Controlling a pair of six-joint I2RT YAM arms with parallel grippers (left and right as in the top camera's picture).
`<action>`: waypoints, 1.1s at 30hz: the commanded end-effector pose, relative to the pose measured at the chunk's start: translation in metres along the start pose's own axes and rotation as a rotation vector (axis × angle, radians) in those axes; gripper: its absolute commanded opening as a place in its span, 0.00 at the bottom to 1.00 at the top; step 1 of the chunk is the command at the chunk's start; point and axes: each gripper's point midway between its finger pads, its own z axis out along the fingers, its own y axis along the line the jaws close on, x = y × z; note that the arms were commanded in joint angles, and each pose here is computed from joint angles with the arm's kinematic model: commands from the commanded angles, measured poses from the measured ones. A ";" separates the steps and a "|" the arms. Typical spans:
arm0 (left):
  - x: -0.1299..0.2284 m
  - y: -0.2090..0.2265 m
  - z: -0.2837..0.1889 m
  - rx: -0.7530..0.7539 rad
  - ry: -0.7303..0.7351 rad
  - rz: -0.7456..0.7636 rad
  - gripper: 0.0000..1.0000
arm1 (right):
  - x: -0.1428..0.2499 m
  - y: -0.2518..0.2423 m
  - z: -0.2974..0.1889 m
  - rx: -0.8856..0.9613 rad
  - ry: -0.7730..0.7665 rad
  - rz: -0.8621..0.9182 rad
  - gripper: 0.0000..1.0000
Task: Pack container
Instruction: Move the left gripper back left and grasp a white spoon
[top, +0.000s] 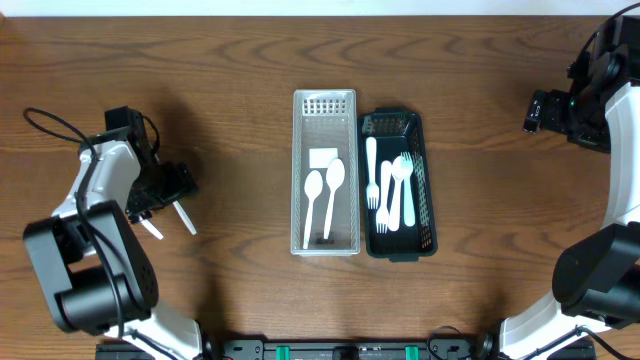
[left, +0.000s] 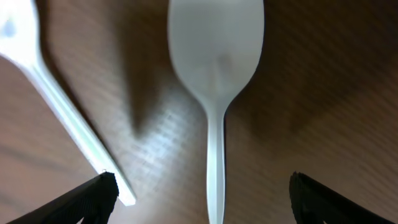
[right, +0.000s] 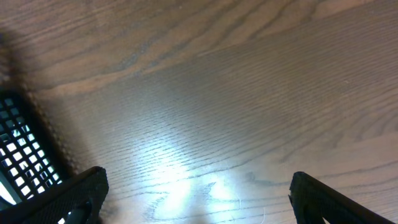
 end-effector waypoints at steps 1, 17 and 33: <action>0.005 -0.003 0.014 0.021 0.040 0.018 0.90 | 0.000 -0.001 0.002 0.004 0.004 -0.015 0.96; 0.013 -0.001 0.036 0.003 0.114 0.016 0.33 | 0.001 -0.001 0.002 0.004 0.007 -0.016 0.95; 0.004 -0.004 0.018 0.016 0.060 0.021 0.06 | 0.002 -0.001 0.002 0.004 0.012 -0.016 0.96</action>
